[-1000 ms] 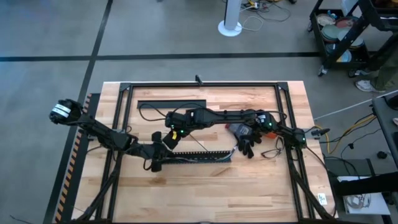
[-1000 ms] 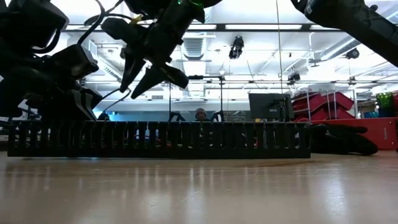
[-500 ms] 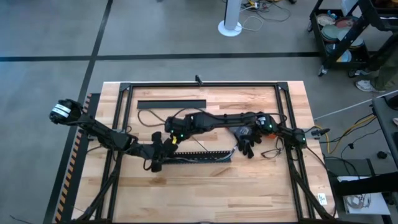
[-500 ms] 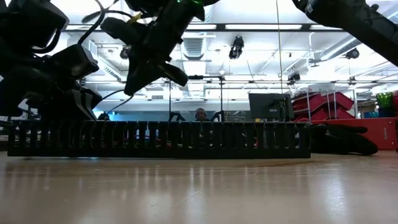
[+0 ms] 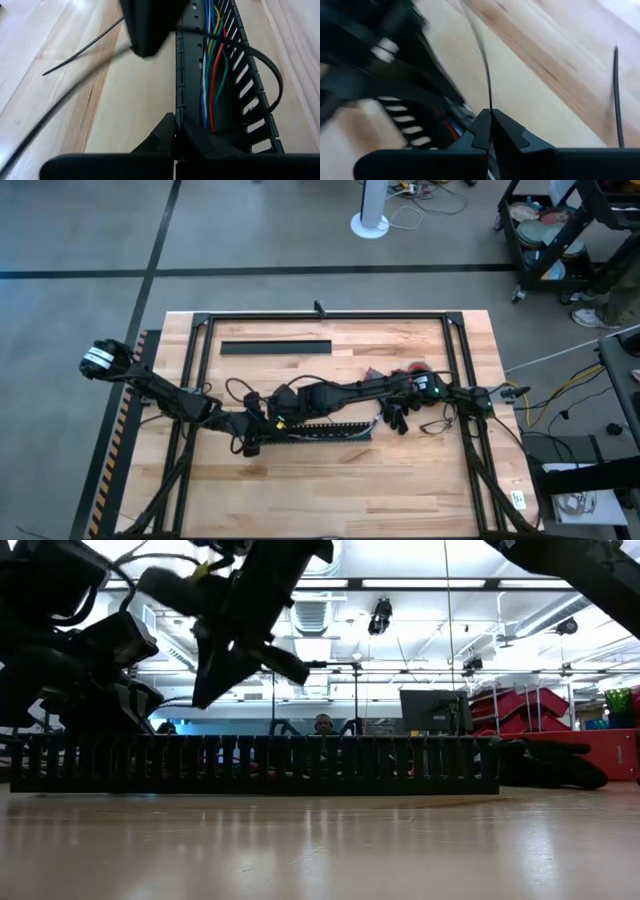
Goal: Ziptie cables
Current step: Put the colored zip-tied cables into the black cable duct
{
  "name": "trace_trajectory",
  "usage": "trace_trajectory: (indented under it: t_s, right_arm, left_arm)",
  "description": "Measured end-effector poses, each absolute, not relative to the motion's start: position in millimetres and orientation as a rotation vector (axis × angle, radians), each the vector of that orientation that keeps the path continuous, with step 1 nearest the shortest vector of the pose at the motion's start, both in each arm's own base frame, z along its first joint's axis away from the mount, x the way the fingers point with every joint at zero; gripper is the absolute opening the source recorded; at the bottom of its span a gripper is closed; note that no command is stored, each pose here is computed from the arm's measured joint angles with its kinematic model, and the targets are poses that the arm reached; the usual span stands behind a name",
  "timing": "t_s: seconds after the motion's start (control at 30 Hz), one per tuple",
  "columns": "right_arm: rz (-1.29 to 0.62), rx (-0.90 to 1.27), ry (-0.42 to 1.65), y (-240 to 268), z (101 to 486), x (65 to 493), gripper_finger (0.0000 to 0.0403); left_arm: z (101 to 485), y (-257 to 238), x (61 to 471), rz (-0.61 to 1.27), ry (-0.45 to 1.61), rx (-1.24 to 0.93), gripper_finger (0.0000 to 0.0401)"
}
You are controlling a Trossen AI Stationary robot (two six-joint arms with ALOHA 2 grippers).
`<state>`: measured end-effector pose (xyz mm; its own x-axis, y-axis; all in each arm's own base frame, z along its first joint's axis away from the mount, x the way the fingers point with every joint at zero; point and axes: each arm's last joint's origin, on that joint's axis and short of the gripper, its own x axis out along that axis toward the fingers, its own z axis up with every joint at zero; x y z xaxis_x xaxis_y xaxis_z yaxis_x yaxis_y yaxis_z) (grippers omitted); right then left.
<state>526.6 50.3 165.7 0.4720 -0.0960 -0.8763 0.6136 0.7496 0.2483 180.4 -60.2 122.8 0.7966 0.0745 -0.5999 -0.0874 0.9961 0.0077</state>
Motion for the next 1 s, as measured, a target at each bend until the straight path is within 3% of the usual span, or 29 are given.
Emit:
trace_trajectory:
  t_s: [0.57,1.0]
  right_arm:
    - [-0.584,0.658,0.948,58,136,521,0.0]
    - [-0.584,0.624,0.942,67,139,520,0.0]
  left_arm:
    - [123,-60,180,0.087,0.643,-0.017,0.0]
    - [123,-60,181,0.086,0.641,-0.016,0.0]
